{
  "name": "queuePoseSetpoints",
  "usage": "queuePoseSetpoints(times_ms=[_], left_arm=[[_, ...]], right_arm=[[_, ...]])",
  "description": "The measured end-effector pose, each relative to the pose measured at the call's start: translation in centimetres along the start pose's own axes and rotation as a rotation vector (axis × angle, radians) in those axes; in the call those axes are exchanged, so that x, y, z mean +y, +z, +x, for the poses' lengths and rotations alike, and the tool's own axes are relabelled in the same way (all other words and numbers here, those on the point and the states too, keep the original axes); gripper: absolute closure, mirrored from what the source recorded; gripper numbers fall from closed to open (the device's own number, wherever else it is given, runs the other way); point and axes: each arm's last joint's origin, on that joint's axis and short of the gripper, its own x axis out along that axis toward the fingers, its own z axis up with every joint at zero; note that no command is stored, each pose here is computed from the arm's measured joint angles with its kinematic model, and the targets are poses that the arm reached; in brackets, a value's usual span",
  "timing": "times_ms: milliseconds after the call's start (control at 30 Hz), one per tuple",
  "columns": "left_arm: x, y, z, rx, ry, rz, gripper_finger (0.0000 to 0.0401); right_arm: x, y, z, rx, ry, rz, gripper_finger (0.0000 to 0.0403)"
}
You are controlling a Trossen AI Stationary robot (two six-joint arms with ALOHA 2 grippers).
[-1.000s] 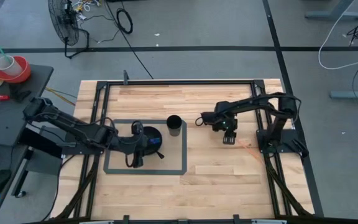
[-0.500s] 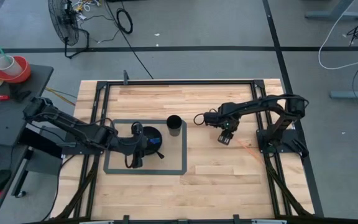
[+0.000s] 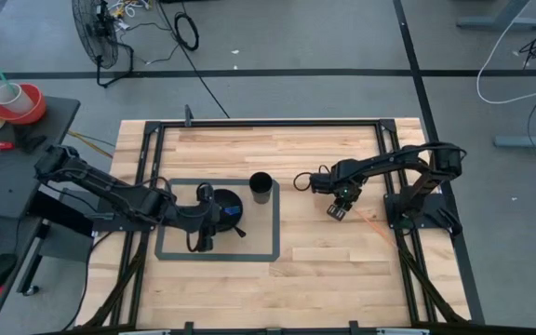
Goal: Pick & Place Utensil
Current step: Put the orange straw into the black cup
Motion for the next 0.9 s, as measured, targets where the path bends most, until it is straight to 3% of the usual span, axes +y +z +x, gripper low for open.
queuePoseSetpoints(times_ms=[300,500,600,900], left_arm=[[0.0,0.0,0.0,0.000,0.000,-0.001,0.0240],[0.0,0.0,0.0,0.001,-0.001,-0.006,0.0240],[0.0,0.0,0.0,0.005,-0.007,-0.005,0.0240],[0.0,-0.1,0.0,0.012,-0.003,0.001,0.0240]], right_arm=[[1.0,-0.3,0.1,-0.020,-0.003,-0.008,0.0359],[1.6,-0.6,-0.4,-0.049,-0.011,0.020,0.0376],[2.1,-0.9,-1.6,-0.095,0.003,0.028,0.0378],[3.2,-2.6,-9.2,-0.440,0.248,0.017,0.0378]])
